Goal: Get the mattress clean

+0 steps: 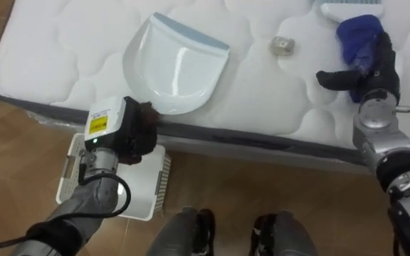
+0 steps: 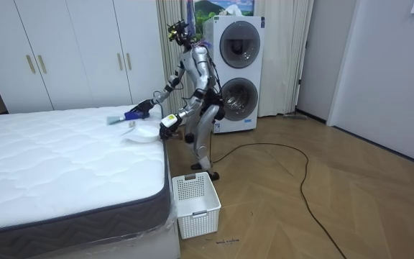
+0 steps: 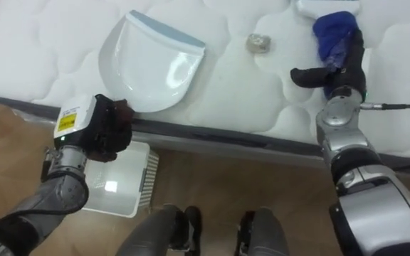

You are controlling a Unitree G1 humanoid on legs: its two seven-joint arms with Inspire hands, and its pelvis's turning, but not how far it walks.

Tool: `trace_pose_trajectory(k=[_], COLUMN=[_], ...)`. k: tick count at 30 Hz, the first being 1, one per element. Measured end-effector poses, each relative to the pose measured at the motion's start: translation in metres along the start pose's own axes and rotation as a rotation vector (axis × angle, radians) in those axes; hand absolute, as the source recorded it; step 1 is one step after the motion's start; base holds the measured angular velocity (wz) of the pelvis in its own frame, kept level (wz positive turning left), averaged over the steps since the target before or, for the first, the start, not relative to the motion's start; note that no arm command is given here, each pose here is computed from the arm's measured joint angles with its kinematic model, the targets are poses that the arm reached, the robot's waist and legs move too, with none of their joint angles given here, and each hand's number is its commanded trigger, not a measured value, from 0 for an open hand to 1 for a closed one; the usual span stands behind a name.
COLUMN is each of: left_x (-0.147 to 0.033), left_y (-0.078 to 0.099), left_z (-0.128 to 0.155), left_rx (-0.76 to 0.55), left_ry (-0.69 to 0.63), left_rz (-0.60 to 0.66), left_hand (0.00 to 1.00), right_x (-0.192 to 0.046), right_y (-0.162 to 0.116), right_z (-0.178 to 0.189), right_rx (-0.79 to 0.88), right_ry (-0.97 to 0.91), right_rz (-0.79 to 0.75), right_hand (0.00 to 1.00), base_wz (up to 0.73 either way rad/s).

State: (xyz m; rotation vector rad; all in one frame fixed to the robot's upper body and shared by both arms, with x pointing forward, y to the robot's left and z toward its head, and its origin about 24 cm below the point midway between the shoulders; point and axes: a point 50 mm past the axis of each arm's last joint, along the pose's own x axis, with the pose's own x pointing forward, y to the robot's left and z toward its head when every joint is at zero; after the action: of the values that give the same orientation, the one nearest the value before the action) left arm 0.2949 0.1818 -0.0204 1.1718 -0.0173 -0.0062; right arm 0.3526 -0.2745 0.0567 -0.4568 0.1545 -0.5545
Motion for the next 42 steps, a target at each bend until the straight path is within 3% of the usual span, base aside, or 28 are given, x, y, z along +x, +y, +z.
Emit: trace_pose_trajectory(k=[3,9,18,30,32,33,42], left_x=[0.002,0.005,0.006,-0.001,0.0,0.0,-0.001], left_y=[0.002,0.008,0.016,0.014,0.014,0.014,0.011], left_z=[0.007,0.014,0.008,0.001,0.0,0.0,-0.003], left_rx=[-0.009,-0.01,0.037,0.076,0.074,0.074,0.083], left_ry=[-0.029,-0.056,-0.056,-0.009,-0.005,-0.005,0.011], left_rz=[0.019,0.021,0.011,-0.006,-0.018,-0.024,-0.097], left_hand=[1.0,1.0,1.0,1.0,1.0,1.0,1.0], right_x=[0.009,0.021,0.03,0.032,0.032,0.032,0.034], right_y=[-0.021,-0.046,-0.056,-0.062,-0.061,-0.06,-0.061], right_z=[0.008,0.025,0.051,0.049,0.049,0.048,0.038], right_rx=[-0.151,-0.3,-0.341,-0.388,-0.389,-0.39,-0.418], right_ry=[-0.071,-0.116,-0.134,-0.103,-0.099,-0.095,-0.038], right_rz=[-0.081,-0.204,-0.299,-0.3,-0.28,-0.263,-0.141], right_hand=[0.0,0.0,0.0,0.02,0.95,1.0,1.0], base_wz=[0.27,0.24,0.13,0.01,0.0,0.0,0.0])
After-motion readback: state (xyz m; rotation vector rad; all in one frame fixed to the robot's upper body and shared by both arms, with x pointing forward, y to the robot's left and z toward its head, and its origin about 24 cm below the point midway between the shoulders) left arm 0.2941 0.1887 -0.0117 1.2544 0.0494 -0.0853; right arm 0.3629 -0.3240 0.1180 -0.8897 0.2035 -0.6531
